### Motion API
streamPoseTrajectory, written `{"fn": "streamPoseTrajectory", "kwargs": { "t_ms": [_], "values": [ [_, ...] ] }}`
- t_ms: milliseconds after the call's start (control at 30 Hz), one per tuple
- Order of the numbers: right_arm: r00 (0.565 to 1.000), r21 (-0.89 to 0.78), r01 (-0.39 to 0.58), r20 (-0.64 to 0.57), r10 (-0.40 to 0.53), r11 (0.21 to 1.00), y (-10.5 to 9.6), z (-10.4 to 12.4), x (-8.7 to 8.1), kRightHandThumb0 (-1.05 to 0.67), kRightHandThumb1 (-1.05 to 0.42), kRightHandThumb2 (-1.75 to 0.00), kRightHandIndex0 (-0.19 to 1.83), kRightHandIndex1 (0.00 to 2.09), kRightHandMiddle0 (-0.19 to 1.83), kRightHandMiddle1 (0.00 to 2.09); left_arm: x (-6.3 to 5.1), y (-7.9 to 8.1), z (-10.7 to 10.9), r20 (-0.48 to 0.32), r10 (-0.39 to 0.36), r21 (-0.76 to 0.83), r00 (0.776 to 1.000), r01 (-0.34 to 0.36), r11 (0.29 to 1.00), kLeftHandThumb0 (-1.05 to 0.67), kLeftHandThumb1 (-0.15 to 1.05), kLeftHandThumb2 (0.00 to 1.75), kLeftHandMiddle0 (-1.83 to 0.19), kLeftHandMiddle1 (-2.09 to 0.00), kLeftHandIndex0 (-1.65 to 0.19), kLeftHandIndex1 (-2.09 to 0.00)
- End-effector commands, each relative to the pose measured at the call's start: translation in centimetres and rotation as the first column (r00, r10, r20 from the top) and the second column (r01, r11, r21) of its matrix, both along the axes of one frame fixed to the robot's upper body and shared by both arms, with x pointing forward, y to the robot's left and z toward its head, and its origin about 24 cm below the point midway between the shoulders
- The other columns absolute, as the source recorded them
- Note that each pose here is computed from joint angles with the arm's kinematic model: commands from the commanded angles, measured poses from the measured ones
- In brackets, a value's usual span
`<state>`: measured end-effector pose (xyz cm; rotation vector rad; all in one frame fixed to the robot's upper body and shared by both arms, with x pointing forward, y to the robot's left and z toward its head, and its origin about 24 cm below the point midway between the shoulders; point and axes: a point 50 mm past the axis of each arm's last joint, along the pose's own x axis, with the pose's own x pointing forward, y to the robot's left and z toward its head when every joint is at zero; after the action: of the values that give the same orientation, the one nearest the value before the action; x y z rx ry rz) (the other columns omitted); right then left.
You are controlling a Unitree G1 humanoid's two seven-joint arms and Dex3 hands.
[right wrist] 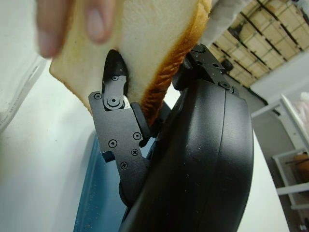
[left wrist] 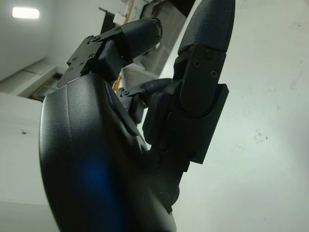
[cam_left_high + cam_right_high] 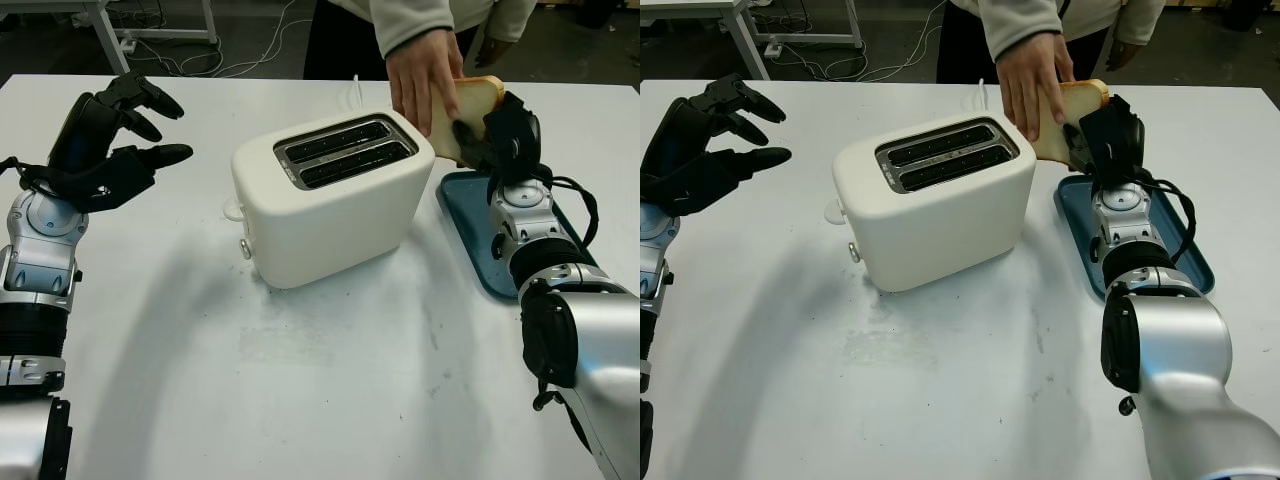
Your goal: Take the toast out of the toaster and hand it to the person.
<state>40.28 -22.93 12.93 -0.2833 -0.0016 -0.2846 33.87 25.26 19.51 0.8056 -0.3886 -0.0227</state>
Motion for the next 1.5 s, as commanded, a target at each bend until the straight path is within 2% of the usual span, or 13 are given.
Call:
{"fn": "streamPoseTrajectory", "kwargs": {
  "t_ms": [0,600,733,767,800,833,867,900,1000,1233,1333,1367,1467],
  "values": [
    [1.0,0.007,-0.001,0.004,0.001,1.0,0.2,0.4,0.2,-0.25,-0.92,-0.4,0.87,1.75,0.58,1.75,-0.1,0.0,-0.3,-0.008,0.006,0.006,1.0,-0.006,1.0,-0.85,0.91,0.01,-0.42,-1.35,-0.35,-1.24],
    [1.0,-0.005,-0.004,0.026,0.004,1.0,0.3,0.4,0.1,-0.25,-0.92,-0.4,0.86,1.75,0.57,1.75,-0.1,0.0,-0.3,-0.011,0.005,-0.01,1.0,-0.006,1.0,-0.88,0.91,0.01,-0.42,-1.35,-0.35,-1.24],
    [1.0,-0.057,-0.007,0.027,0.009,0.998,0.3,0.5,0.1,-0.34,-0.92,-0.32,0.77,1.75,0.54,1.75,-0.1,0.0,-0.3,-0.008,0.001,-0.005,1.0,-0.001,1.0,-0.87,0.91,0.01,-0.42,-1.36,-0.35,-1.24],
    [0.999,-0.079,-0.049,0.01,0.05,0.996,0.4,0.5,0.2,-0.46,-0.92,-0.25,0.6,1.36,0.48,1.29,0.0,-0.1,-0.3,-0.009,-0.001,-0.004,1.0,0.001,1.0,-0.87,0.91,0.01,-0.42,-1.36,-0.35,-1.24],
    [0.994,-0.117,-0.112,-0.027,0.109,0.987,0.4,0.7,0.3,-0.5,-0.92,-0.25,0.51,1.01,0.46,0.88,0.0,-0.1,-0.3,-0.01,-0.004,-0.006,1.0,0.004,1.0,-0.87,0.91,0.01,-0.42,-1.36,-0.35,-1.24],
    [0.984,-0.139,-0.174,-0.063,0.167,0.975,0.5,0.8,0.4,-0.56,-0.92,-0.29,0.35,0.65,0.34,0.52,0.0,-0.1,-0.3,-0.012,-0.006,-0.007,1.0,0.006,1.0,-0.87,0.92,0.01,-0.41,-1.36,-0.35,-1.24],
    [0.975,-0.159,-0.217,-0.091,0.205,0.963,0.6,0.9,0.4,-0.65,-0.92,-0.3,0.15,0.32,0.18,0.22,0.0,-0.2,-0.4,-0.013,-0.007,-0.008,1.0,0.006,1.0,-0.87,0.92,0.01,-0.41,-1.37,-0.35,-1.25],
    [0.968,-0.186,-0.243,-0.107,0.226,0.952,0.6,1.0,0.4,-0.67,-0.92,-0.29,0.08,0.18,0.1,0.11,0.0,-0.2,-0.4,-0.014,-0.006,-0.008,1.0,0.006,1.0,-0.88,0.92,0.01,-0.41,-1.37,-0.34,-1.25],
    [0.967,-0.224,-0.251,-0.098,0.235,0.942,0.7,1.2,0.4,-0.72,-0.92,-0.28,0.01,0.02,0.01,0.01,0.1,-0.2,-0.4,-0.007,-0.008,-0.007,1.0,0.008,1.0,-0.88,0.92,0.01,-0.41,-1.38,-0.34,-1.26],
    [0.986,-0.191,-0.162,0.0,0.165,0.968,0.2,1.9,0.2,-0.62,-0.92,-0.28,0.0,0.0,0.0,0.0,-0.1,-0.1,-0.3,-0.015,0.0,0.0,1.0,0.0,1.0,-0.89,0.91,0.02,-0.41,-1.36,-0.34,-1.25],
    [0.987,-0.223,-0.136,0.052,0.151,0.965,-0.3,2.4,-0.1,-0.7,-0.92,-0.33,0.01,0.0,0.0,0.0,-0.2,-0.1,-0.3,-0.003,-0.004,0.006,1.0,0.004,1.0,-0.89,0.92,0.02,-0.41,-1.37,-0.34,-1.25],
    [0.986,-0.236,-0.132,0.069,0.152,0.963,-0.5,2.5,-0.3,-0.73,-0.92,-0.34,0.01,0.01,0.0,0.0,-0.2,-0.1,-0.3,-0.002,-0.004,0.009,1.0,0.004,1.0,-0.89,0.92,0.02,-0.41,-1.37,-0.34,-1.25],
    [0.974,-0.211,-0.16,0.127,0.189,0.964,-0.8,2.5,-1.1,-0.64,-0.92,-0.33,0.01,0.0,0.0,0.0,-0.2,-0.3,-0.3,-0.001,-0.006,0.0,1.0,0.006,1.0,-0.89,0.92,0.02,-0.41,-1.37,-0.34,-1.26]
  ]
}}
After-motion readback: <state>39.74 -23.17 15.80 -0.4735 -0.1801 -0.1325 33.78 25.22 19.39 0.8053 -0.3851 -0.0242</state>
